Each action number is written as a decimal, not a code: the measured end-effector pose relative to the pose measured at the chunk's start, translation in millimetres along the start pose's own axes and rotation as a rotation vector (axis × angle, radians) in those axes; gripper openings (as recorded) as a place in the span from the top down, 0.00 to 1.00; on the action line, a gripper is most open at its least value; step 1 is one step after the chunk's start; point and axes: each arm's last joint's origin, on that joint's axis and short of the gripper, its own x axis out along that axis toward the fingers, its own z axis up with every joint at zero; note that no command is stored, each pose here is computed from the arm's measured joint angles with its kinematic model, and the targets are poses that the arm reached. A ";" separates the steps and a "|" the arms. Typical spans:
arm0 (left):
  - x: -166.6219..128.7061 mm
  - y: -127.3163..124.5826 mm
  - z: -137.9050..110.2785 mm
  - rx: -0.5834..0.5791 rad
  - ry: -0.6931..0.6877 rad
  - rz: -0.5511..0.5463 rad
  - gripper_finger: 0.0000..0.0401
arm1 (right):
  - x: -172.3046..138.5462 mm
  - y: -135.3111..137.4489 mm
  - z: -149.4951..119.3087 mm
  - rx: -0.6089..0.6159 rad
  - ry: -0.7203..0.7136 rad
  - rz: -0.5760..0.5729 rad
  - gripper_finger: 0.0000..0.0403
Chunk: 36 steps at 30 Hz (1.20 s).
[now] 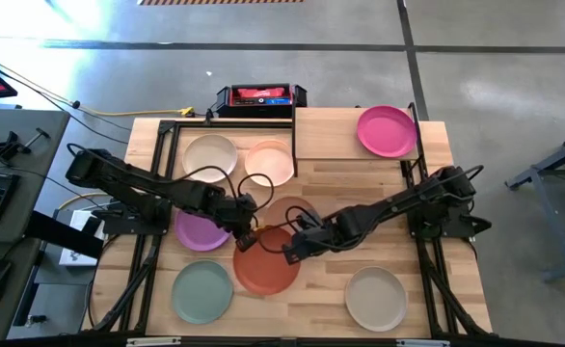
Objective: Place and stack plates onto a shelf
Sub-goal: Stack the orange plate on top of the pink plate
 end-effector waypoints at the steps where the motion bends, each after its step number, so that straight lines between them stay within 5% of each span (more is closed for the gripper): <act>1: 0.0 -0.2 0.2 0.000 -0.002 -0.002 1.00 | 0.0 0.0 0.0 0.000 0.000 0.000 0.78; 7: 0.0 -1.5 1.4 0.004 -0.015 -0.015 1.00 | 0.0 -0.9 -0.2 -0.002 0.006 -0.009 0.81; 14: -0.1 -2.9 3.1 0.015 -0.036 -0.026 1.00 | -0.1 -1.0 -0.3 -0.026 0.006 -0.010 0.98; 36: -0.1 -3.5 4.1 0.023 -0.027 -0.051 0.80 | -0.2 -3.8 -0.9 -0.014 0.018 -0.038 1.00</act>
